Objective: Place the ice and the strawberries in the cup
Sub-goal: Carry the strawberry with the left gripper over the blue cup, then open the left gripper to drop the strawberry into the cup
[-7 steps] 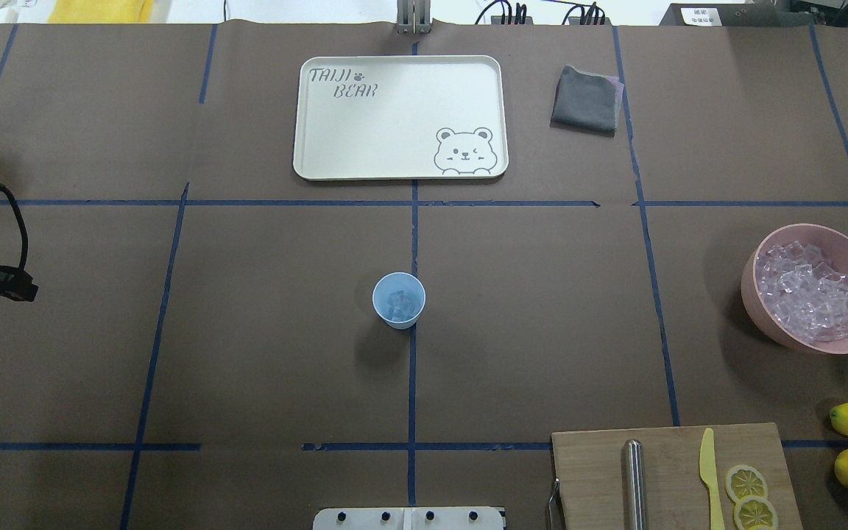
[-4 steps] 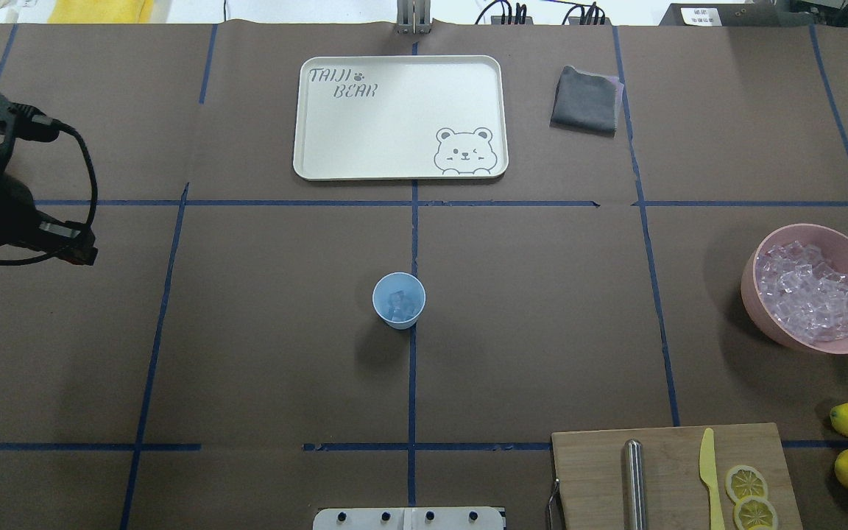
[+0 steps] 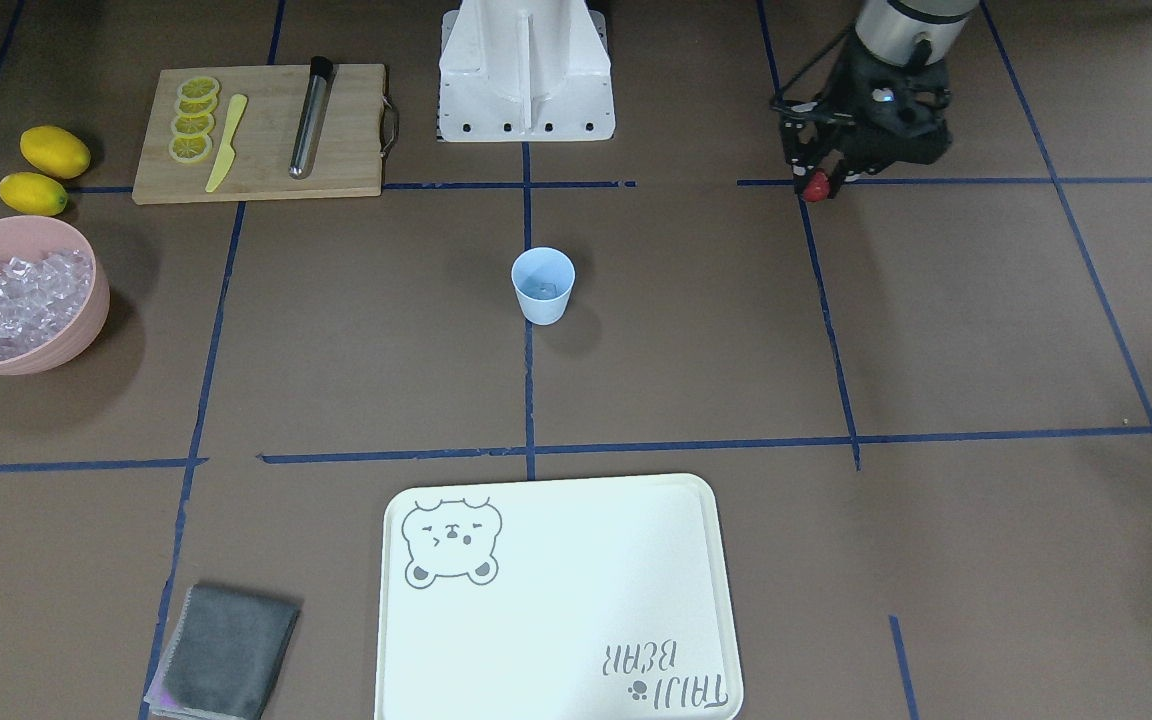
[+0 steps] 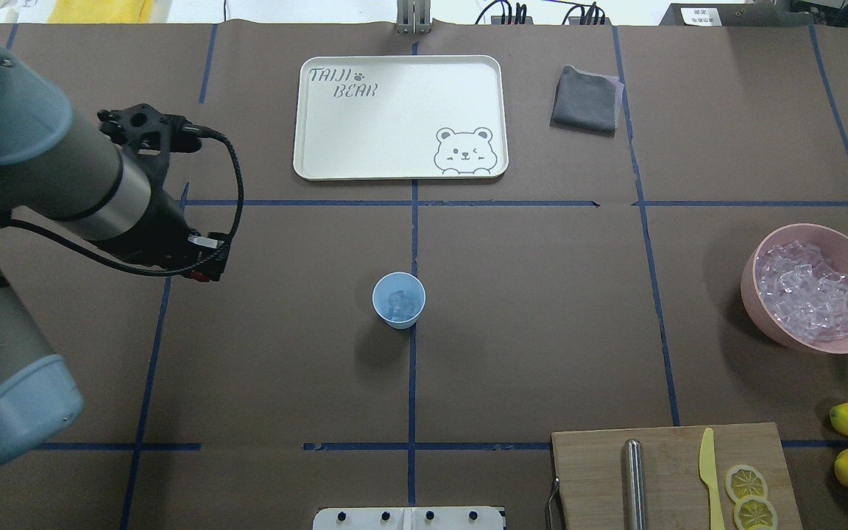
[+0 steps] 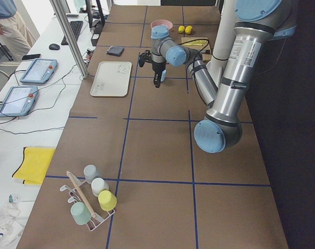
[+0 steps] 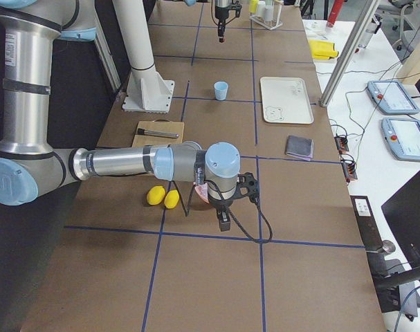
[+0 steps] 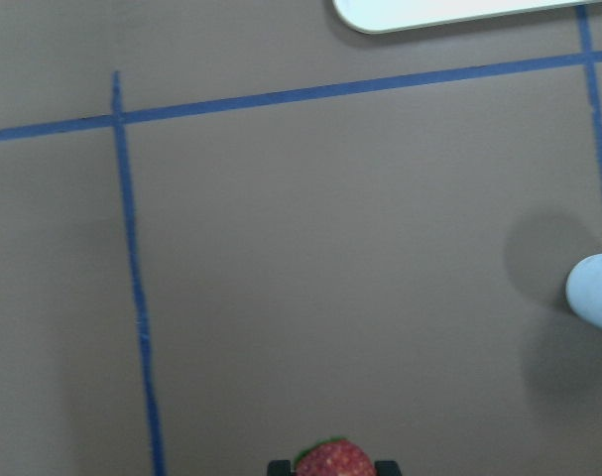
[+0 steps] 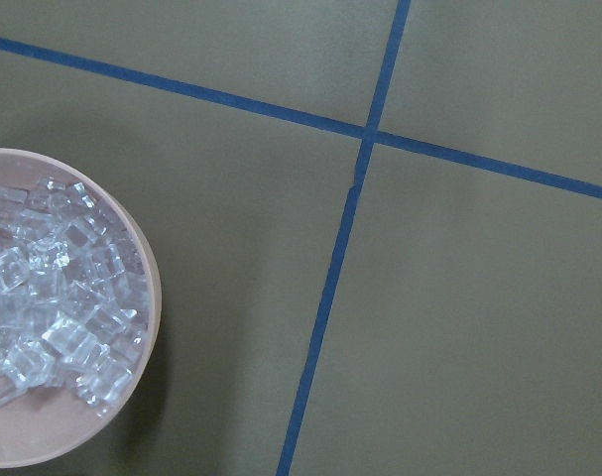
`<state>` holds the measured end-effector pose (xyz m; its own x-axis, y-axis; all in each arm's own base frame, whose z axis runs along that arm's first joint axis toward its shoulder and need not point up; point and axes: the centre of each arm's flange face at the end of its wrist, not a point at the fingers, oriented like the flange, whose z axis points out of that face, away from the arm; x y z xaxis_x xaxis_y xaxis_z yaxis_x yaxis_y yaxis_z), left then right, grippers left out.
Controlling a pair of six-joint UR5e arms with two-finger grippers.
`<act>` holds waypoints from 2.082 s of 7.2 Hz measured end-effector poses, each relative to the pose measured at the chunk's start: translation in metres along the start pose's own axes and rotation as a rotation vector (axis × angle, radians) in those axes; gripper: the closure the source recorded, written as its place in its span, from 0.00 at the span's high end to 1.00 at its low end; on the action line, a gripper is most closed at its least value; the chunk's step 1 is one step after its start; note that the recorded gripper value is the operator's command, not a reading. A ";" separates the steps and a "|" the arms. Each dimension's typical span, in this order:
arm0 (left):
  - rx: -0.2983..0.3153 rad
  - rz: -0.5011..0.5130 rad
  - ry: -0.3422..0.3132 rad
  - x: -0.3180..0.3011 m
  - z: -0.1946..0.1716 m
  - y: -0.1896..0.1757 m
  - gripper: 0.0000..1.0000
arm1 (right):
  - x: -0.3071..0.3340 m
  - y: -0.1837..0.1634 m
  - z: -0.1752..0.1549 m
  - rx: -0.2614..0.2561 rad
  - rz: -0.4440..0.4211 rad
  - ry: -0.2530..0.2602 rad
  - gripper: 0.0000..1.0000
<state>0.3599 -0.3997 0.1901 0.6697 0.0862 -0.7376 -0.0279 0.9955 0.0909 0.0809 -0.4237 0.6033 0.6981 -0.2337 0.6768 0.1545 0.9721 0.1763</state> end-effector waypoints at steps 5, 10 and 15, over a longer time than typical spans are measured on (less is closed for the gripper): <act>0.029 -0.110 -0.021 0.134 0.061 -0.031 0.08 | -0.002 0.000 -0.002 0.005 -0.001 0.001 1.00; 0.021 -0.122 -0.025 0.185 0.103 -0.018 0.82 | -0.003 -0.001 -0.003 0.006 0.001 0.002 1.00; 0.033 -0.109 -0.004 0.184 0.102 -0.020 0.99 | -0.001 0.001 -0.001 0.002 0.008 0.001 1.00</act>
<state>0.5594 -0.4075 0.1205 0.6700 -0.0228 -0.7420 0.0697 0.9970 0.0323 0.0810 -0.4220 0.6018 0.6997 -0.2258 0.6778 0.1474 0.9739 0.1724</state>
